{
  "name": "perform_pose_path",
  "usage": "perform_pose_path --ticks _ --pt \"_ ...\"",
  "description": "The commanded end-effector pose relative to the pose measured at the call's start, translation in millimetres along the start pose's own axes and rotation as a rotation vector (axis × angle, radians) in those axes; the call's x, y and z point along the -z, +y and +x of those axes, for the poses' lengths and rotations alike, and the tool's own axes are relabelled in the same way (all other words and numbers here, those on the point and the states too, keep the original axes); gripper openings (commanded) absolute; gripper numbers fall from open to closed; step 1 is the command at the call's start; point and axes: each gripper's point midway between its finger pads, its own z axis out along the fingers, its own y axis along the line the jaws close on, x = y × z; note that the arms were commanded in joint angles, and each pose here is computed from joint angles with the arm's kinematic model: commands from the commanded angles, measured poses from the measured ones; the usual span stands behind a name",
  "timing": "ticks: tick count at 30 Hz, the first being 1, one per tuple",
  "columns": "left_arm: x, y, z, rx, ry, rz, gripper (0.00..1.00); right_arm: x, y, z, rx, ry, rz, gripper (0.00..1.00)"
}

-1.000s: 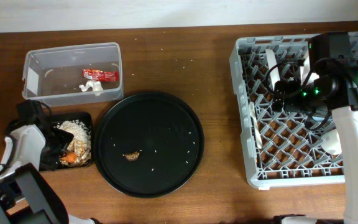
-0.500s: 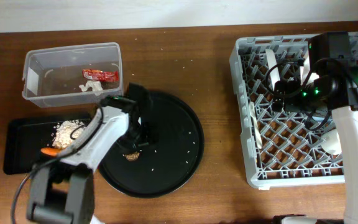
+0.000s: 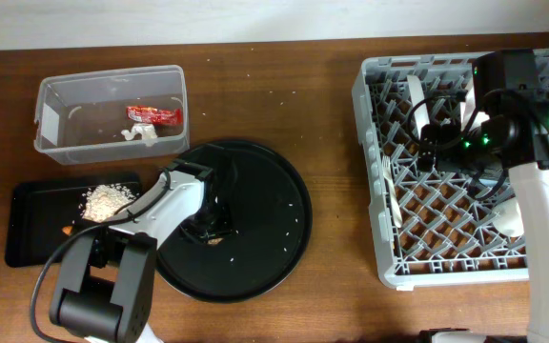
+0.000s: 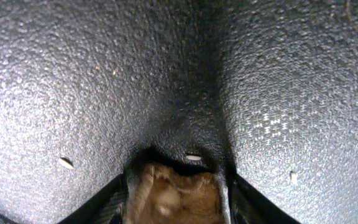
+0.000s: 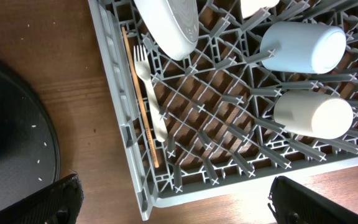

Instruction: Sort waste into correct bins and load items into the dishwasher rack

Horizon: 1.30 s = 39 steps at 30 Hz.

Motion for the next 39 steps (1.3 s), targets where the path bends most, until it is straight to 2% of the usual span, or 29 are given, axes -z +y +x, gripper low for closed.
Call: perform_pose_path --ticks 1,6,8,10,12,14,16,18,20,22,25,27,29,30,32,33,34,35,37,39 --pt "-11 17 5 0.011 0.013 -0.078 0.34 -2 -2 1 -0.008 0.006 0.005 0.99" --pt "-6 21 2 0.030 0.018 -0.078 0.02 -2 -2 1 -0.008 0.006 0.005 0.99" --pt "9 30 -9 0.066 0.011 -0.069 0.01 -2 -2 1 -0.008 0.006 0.005 0.99" --pt "38 53 -36 0.136 -0.053 -0.031 0.00 -2 -2 1 -0.008 0.006 0.006 0.99" --pt "76 96 -63 0.270 -0.161 0.010 0.01 -2 -2 1 -0.008 0.006 0.006 0.99" --pt "92 134 -74 0.390 -0.224 0.025 0.01 -2 -2 1 -0.008 0.006 0.005 0.99" --pt "93 202 -79 0.594 -0.274 0.026 0.01 -2 -2 1 -0.008 0.006 0.005 0.99" --pt "90 241 -74 0.712 -0.285 0.020 0.04 -2 -2 1 -0.008 0.006 0.005 0.99" --pt "79 260 -63 0.777 -0.252 0.017 0.05 -2 -2 1 -0.008 0.006 0.005 0.99" --pt "78 254 -65 0.780 -0.246 0.050 0.05 -2 -2 1 -0.008 0.006 0.005 0.99" --pt "83 227 -73 0.724 -0.238 0.210 0.21 -2 -2 1 -0.008 0.006 0.005 0.99" --pt "91 207 -76 0.655 -0.242 0.234 0.34 -2 0 1 -0.008 0.007 -0.004 0.99" --pt "108 162 -84 0.465 -0.282 0.235 0.41 -1 10 2 0.010 0.016 -0.063 0.99" --pt "116 137 -86 0.353 -0.301 0.234 0.47 -1 16 2 0.036 0.015 -0.096 0.99" --pt "128 81 -84 0.095 -0.328 0.233 0.68 -3 37 -9 0.081 -0.009 -0.211 0.99" --pt "137 56 -76 -0.023 -0.316 0.187 0.78 -15 44 -16 0.107 0.003 -0.233 0.99" --pt "147 55 -67 -0.053 -0.299 0.114 0.81 -24 44 -14 0.131 0.041 -0.229 0.99" --pt "159 59 -53 -0.096 -0.251 0.074 0.93 -36 42 -5 0.144 0.116 -0.215 0.99" --pt "168 71 -26 -0.109 -0.170 0.057 0.93 -35 37 2 0.139 0.144 -0.187 0.99" --pt "181 76 -15 -0.099 -0.243 0.068 0.93 -17 35 0 0.132 0.069 -0.190 0.99"
